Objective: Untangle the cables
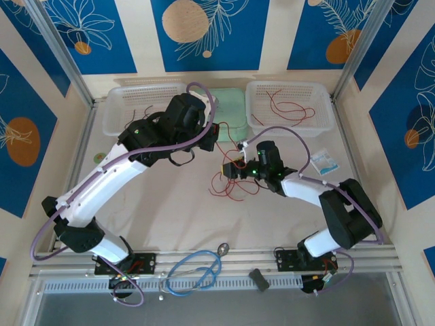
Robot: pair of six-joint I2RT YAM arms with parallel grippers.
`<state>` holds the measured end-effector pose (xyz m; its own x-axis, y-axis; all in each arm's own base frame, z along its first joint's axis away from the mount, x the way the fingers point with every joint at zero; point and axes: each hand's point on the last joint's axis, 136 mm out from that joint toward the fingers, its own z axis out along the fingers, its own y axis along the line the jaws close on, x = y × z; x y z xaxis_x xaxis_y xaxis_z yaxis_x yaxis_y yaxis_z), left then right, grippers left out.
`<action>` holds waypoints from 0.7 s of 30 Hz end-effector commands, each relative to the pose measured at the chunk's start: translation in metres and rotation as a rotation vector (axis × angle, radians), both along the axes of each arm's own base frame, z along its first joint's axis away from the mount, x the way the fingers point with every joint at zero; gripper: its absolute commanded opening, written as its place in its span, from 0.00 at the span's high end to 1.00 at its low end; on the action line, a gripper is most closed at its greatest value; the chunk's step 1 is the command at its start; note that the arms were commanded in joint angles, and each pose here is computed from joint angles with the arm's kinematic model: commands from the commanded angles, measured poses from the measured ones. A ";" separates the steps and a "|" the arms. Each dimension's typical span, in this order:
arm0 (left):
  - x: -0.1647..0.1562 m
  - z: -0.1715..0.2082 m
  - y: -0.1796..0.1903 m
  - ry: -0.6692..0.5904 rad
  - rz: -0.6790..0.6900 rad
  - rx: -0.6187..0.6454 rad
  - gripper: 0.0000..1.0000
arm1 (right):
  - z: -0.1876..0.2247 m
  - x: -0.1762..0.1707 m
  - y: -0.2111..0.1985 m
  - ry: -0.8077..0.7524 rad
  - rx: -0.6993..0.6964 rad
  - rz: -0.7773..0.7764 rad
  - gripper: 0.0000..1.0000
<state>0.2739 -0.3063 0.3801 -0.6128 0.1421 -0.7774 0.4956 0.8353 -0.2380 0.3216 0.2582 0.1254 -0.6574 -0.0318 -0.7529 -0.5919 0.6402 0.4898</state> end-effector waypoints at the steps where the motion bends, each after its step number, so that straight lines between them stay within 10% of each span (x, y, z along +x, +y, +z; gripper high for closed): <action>1: -0.008 0.017 0.004 -0.028 -0.018 -0.042 1.00 | 0.023 0.032 -0.005 -0.096 0.025 -0.138 0.40; 14: -0.019 0.032 0.029 -0.063 0.015 -0.035 1.00 | 0.003 0.058 -0.026 -0.026 -0.122 -0.250 0.74; 21: -0.026 0.051 0.085 -0.154 0.147 0.027 1.00 | 0.013 0.058 -0.068 -0.052 -0.192 -0.291 0.75</action>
<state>0.2542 -0.2521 0.4181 -0.5506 0.0798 -0.8309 0.4405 0.8733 -0.2081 0.3817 0.2056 0.1278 -0.6413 0.0342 -0.7665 -0.3900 0.8458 0.3640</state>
